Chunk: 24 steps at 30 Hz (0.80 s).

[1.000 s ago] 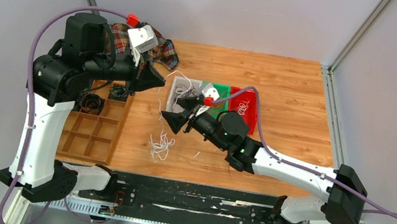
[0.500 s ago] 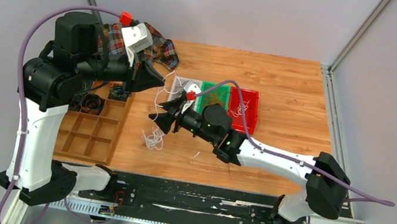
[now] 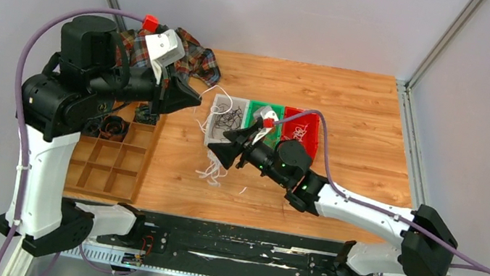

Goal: Untangle the cables

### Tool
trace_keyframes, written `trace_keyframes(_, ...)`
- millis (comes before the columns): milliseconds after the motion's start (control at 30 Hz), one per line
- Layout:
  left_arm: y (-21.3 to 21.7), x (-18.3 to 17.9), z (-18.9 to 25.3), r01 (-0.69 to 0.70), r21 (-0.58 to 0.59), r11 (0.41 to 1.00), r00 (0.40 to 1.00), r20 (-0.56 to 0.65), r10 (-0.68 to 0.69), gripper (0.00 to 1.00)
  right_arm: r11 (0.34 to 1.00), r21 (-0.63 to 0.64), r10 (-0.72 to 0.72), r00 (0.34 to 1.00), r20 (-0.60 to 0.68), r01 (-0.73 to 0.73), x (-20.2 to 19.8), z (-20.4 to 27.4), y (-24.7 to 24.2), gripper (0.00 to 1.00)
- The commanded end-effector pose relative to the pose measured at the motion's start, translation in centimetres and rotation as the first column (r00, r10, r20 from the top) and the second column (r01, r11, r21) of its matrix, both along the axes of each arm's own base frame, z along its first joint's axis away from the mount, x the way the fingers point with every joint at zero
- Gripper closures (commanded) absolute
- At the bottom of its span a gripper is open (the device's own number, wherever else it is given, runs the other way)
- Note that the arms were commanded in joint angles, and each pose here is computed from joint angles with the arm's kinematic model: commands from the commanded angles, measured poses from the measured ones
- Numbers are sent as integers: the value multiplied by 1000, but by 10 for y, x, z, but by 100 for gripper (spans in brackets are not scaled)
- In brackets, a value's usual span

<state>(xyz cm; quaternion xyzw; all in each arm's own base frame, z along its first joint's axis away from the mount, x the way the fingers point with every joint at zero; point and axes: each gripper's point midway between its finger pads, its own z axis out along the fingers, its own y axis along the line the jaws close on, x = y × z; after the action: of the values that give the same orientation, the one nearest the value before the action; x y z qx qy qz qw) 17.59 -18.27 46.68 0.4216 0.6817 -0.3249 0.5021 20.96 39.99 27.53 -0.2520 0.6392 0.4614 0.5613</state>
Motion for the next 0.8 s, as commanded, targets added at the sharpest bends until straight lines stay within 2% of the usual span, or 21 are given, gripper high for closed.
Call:
trace_keyframes(0,-1,-9,11,23,-19,1000,999,34,-22,99,988,125,78,994,79,-88,-19,45,-6,38)
trace_keyframes(133,-3,-7,12,23,-19,1000,999,28,-23,100,975,129,163,978,132,-180,-33,54,2,35)
trace_keyframes(400,-6,-6,15,27,-25,999,999,27,-26,99,965,121,208,962,178,-231,-23,72,36,34)
trace_keyframes(600,-6,-8,18,31,-31,999,999,34,-30,99,975,85,192,972,136,-204,-5,53,63,51)
trace_keyframes(767,-6,-12,32,36,-55,998,998,59,-33,100,983,35,180,982,65,-182,2,11,70,63)
